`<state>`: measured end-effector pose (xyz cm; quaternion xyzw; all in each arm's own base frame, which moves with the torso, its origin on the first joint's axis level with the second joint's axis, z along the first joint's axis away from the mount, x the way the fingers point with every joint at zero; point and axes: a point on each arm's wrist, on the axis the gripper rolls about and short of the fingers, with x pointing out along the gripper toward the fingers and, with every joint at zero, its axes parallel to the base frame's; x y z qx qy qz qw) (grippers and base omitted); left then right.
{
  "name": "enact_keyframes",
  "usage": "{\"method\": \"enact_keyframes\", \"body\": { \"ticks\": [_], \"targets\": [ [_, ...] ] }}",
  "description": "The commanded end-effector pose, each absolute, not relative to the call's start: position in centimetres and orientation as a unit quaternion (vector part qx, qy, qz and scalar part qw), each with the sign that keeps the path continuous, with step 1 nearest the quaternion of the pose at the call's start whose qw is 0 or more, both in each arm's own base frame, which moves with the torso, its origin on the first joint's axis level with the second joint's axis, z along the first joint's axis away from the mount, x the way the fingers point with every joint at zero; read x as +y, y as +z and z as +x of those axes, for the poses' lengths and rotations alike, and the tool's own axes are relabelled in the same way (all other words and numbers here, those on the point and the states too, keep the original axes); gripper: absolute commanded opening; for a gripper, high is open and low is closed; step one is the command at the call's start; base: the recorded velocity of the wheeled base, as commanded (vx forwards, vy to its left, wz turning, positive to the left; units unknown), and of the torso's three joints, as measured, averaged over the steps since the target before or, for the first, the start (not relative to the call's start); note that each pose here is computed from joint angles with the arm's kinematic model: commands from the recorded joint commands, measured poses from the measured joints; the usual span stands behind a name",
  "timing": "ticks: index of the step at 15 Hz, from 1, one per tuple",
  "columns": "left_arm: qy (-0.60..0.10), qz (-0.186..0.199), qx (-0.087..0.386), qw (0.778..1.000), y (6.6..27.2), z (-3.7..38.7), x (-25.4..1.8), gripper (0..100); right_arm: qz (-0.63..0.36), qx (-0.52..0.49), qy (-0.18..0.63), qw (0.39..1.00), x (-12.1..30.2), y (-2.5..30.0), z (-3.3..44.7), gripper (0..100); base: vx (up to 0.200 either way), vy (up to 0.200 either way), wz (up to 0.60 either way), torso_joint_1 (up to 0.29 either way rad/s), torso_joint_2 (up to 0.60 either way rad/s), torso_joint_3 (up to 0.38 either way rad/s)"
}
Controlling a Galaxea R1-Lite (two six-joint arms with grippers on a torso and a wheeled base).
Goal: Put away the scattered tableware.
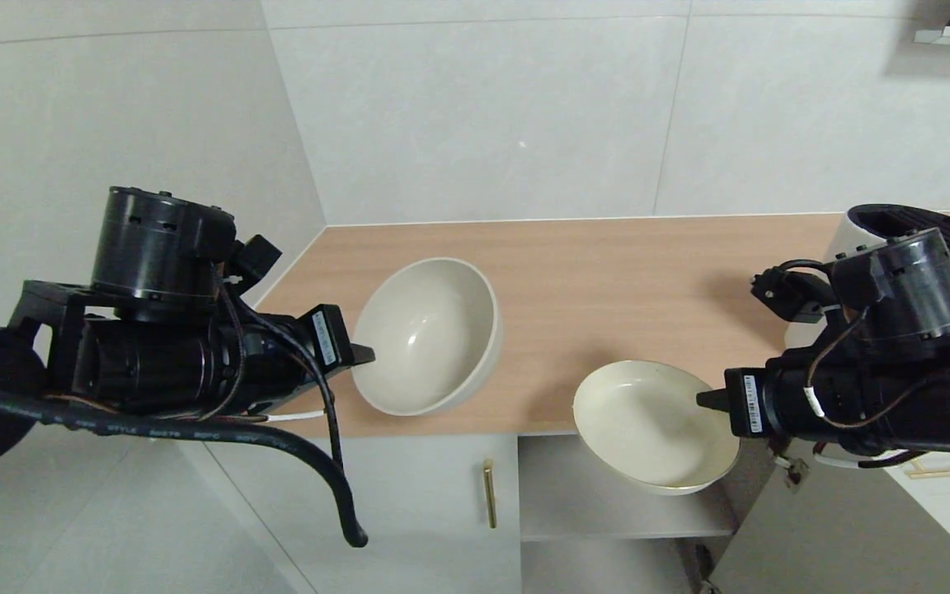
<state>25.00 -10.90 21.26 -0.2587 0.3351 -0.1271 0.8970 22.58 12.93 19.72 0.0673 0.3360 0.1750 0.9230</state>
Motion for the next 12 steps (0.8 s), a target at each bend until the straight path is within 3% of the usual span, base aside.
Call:
{"method": "enact_keyframes", "body": {
  "ticks": [1, 12],
  "targets": [
    [-0.127, -0.258, 0.336, 0.897, 21.2, 25.0, -10.9, 0, 0.066, 0.337, 0.176, 0.923, 13.0, 19.7, 22.6, 0, 0.0, 0.0, 0.0, 0.0, 0.0, 0.0],
    [-0.126, -0.258, 0.34, 0.896, 20.9, 25.2, -11.0, 0, 0.061, 0.351, 0.167, 0.919, 13.3, 18.7, 23.3, 0, 0.0, 0.0, 0.0, 0.0, 0.0, 0.0]
  ]
}}
